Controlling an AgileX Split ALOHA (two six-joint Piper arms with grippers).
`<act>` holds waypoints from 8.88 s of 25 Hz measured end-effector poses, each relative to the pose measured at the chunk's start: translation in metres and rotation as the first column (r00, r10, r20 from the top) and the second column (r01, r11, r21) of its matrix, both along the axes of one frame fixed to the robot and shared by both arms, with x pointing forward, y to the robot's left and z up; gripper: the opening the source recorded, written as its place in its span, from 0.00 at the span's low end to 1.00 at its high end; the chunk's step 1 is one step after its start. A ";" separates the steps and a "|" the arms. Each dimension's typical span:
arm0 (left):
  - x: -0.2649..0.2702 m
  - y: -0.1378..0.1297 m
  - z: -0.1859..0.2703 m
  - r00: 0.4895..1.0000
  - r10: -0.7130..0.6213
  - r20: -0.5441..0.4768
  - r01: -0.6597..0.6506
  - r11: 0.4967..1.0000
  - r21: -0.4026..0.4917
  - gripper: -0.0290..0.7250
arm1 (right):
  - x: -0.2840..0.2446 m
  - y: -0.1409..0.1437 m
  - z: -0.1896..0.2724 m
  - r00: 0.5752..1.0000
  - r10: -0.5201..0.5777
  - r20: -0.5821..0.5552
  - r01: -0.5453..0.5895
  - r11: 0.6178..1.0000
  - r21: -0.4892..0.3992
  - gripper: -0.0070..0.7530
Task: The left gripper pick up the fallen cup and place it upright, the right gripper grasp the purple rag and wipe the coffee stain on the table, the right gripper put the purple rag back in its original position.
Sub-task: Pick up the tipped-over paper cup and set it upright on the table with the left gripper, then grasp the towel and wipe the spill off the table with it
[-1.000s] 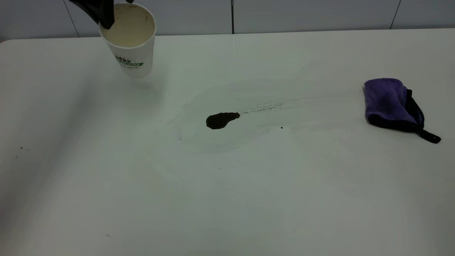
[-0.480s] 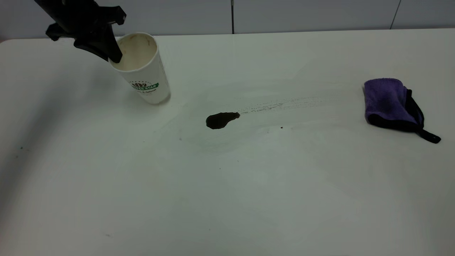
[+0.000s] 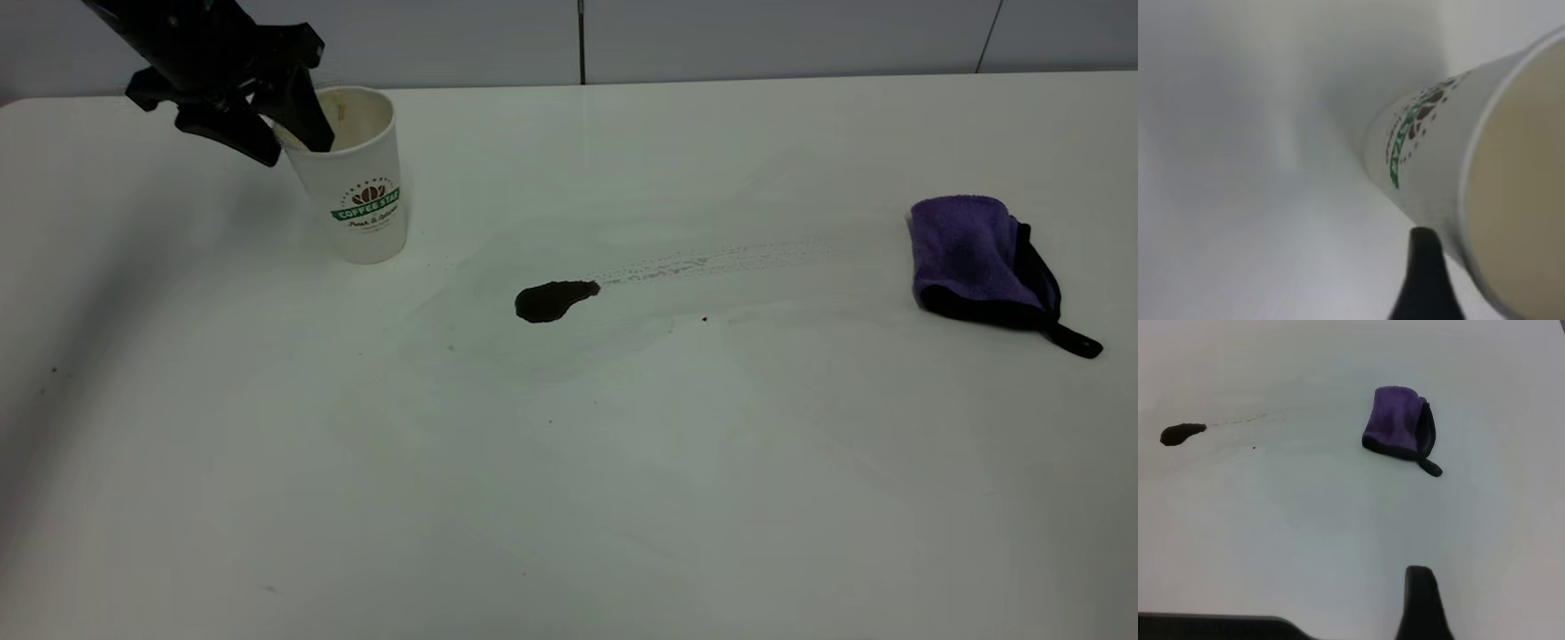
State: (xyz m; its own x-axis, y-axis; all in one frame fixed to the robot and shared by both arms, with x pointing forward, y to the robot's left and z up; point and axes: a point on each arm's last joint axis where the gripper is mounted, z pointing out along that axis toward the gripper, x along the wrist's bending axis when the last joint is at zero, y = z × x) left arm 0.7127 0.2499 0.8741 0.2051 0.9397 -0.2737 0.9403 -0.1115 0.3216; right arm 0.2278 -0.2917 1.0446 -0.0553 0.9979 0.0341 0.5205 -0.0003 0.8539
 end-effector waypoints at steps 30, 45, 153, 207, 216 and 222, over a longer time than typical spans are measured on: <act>-0.148 0.033 0.271 0.994 0.059 0.097 -0.083 0.959 0.272 0.87 | 0.000 0.000 0.000 1.000 0.000 0.000 0.000 1.000 0.001 0.75; -0.287 0.043 0.281 0.976 0.134 0.171 -0.175 0.951 0.255 0.77 | 0.000 0.000 0.000 1.000 0.000 0.000 0.000 1.000 0.001 0.75; -0.490 0.052 0.159 0.800 0.160 0.578 -0.288 0.948 0.136 0.75 | 0.479 0.019 -0.268 0.656 0.046 -0.753 -0.083 0.996 -0.011 0.91; -0.490 0.052 0.159 0.800 0.160 0.578 -0.288 0.948 0.136 0.75 | 0.492 0.212 -0.269 0.640 0.313 -0.702 -0.390 0.919 0.054 0.12; -0.490 0.052 0.159 0.800 0.160 0.578 -0.288 0.948 0.136 0.75 | 0.464 0.297 -0.266 0.591 0.442 -0.675 -0.516 0.850 0.106 0.12; -0.490 0.052 0.159 0.800 0.160 0.578 -0.288 0.948 0.136 0.75 | 0.436 0.330 -0.271 0.528 0.482 -0.700 -0.568 0.813 0.131 0.12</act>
State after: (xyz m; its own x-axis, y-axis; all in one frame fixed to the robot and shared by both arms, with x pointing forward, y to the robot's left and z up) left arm 0.2227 0.3020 1.0334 0.0376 0.9990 0.0261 0.6150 -0.0437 0.7873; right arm 0.6635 0.0388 0.7739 -0.5743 0.7954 0.1936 0.8143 0.5306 0.2352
